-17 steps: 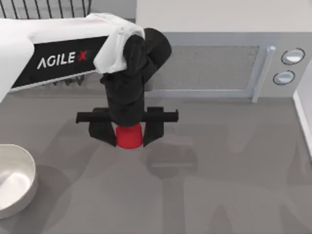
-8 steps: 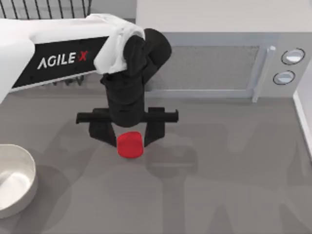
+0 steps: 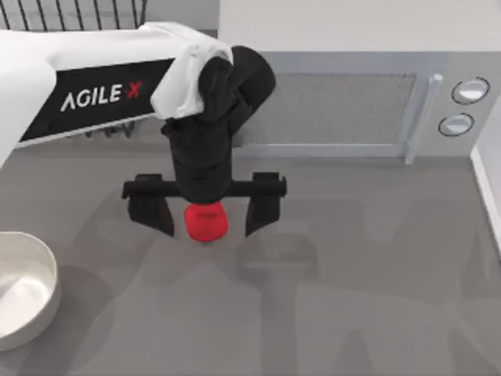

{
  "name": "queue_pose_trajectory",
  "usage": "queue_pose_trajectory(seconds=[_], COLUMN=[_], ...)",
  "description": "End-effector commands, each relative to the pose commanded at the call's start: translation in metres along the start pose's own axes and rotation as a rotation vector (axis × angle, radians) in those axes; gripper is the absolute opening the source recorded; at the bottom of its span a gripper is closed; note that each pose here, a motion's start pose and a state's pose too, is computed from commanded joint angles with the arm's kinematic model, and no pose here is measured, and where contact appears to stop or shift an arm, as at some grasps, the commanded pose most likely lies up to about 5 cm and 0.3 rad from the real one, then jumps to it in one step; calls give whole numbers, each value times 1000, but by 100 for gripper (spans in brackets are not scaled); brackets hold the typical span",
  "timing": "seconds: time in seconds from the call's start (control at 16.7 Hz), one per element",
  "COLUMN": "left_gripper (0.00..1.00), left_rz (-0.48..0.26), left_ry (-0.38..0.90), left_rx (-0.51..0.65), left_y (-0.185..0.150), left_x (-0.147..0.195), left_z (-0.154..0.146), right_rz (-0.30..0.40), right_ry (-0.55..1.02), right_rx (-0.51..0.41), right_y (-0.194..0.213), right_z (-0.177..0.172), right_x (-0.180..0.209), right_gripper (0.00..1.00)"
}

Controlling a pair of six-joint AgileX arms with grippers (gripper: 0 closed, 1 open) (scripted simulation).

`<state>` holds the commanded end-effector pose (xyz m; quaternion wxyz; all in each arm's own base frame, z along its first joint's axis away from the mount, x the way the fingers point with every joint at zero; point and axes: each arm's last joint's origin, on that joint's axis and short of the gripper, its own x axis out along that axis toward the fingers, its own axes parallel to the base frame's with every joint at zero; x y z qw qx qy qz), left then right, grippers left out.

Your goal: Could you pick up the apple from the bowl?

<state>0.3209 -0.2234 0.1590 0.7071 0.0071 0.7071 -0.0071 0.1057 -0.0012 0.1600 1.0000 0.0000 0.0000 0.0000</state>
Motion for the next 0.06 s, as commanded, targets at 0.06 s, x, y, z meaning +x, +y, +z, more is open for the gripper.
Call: queue_pose_trajectory(seconds=[0.06], left_gripper=[100], left_rz=[0], left_ry=[0], left_rx=[0], left_y=[0], left_x=[0], left_z=[0], right_rz=[0], right_ry=[0], right_rx=[0], right_y=[0], right_z=[0], right_x=[0], right_gripper=[100])
